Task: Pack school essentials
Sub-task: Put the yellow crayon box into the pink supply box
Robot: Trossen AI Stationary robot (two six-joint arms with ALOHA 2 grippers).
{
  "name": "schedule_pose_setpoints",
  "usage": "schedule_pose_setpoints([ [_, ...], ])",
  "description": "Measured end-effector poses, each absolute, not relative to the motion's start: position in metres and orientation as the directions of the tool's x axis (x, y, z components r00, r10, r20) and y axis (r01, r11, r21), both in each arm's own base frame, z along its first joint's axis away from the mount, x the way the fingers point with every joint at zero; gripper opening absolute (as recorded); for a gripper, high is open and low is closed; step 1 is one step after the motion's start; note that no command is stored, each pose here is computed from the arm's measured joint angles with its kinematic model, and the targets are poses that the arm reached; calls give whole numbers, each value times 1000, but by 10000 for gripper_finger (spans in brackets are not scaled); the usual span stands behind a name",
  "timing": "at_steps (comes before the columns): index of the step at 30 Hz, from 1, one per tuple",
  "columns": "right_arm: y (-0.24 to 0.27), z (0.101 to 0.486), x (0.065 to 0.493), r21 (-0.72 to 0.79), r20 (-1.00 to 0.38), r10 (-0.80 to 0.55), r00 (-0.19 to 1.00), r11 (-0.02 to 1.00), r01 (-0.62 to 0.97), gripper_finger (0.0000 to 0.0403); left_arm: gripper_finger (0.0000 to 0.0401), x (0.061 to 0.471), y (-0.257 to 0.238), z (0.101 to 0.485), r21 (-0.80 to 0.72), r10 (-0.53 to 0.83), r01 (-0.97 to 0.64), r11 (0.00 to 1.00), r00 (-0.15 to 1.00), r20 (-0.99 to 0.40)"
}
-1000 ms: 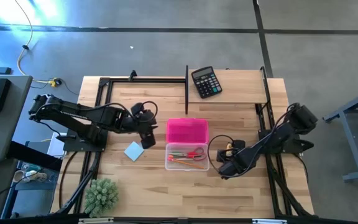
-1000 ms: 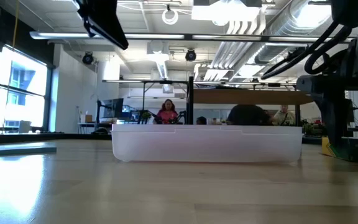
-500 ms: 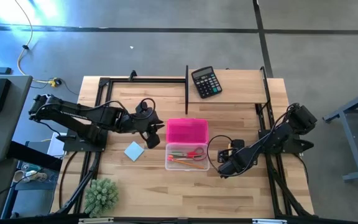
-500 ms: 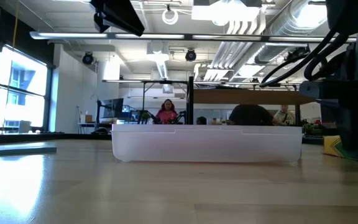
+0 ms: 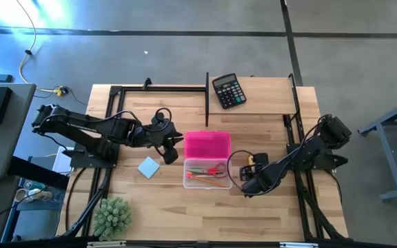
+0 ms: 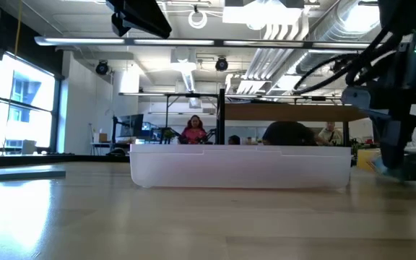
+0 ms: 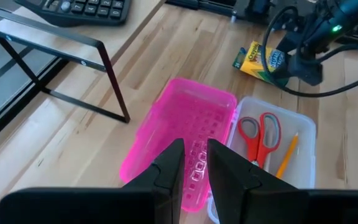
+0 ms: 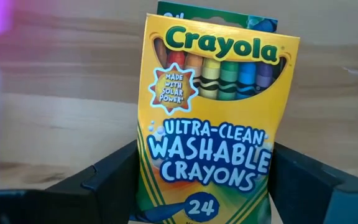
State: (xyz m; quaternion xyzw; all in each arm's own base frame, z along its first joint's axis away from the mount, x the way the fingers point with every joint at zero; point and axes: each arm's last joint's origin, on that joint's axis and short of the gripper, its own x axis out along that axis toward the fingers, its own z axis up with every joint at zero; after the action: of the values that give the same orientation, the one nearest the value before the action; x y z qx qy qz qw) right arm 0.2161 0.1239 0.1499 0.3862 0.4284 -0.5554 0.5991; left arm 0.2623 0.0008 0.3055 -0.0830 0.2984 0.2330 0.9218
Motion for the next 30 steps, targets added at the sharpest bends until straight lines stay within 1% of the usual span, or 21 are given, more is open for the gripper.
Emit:
schedule_pose_setpoints([
  [4, 126, 160, 225, 31, -923, -374, 91, 164, 986, 291, 60, 261, 1, 304, 19, 379, -461, 887, 704, -600],
  [11, 126, 184, 248, 62, -890, -408, 203, 332, 941, 291, 60, 258, -1, 300, 21, 333, -422, 906, 684, -649],
  [18, 120, 210, 271, 30, -861, -420, 286, 520, 854, 291, 60, 253, -6, 295, 40, 323, -416, 908, 638, -699],
  [24, 111, 227, 293, 10, -850, -367, 378, 706, 708, 291, 60, 249, -15, 293, 69, 336, -414, 908, 618, -711],
  [27, 108, 232, 305, 22, -850, -296, 436, 807, 591, 291, 60, 248, -18, 293, 75, 347, -424, 903, 613, -710],
  [30, 104, 234, 314, 43, -853, -208, 478, 886, 462, 291, 60, 248, -20, 293, 67, 343, -427, 902, 612, -712],
])
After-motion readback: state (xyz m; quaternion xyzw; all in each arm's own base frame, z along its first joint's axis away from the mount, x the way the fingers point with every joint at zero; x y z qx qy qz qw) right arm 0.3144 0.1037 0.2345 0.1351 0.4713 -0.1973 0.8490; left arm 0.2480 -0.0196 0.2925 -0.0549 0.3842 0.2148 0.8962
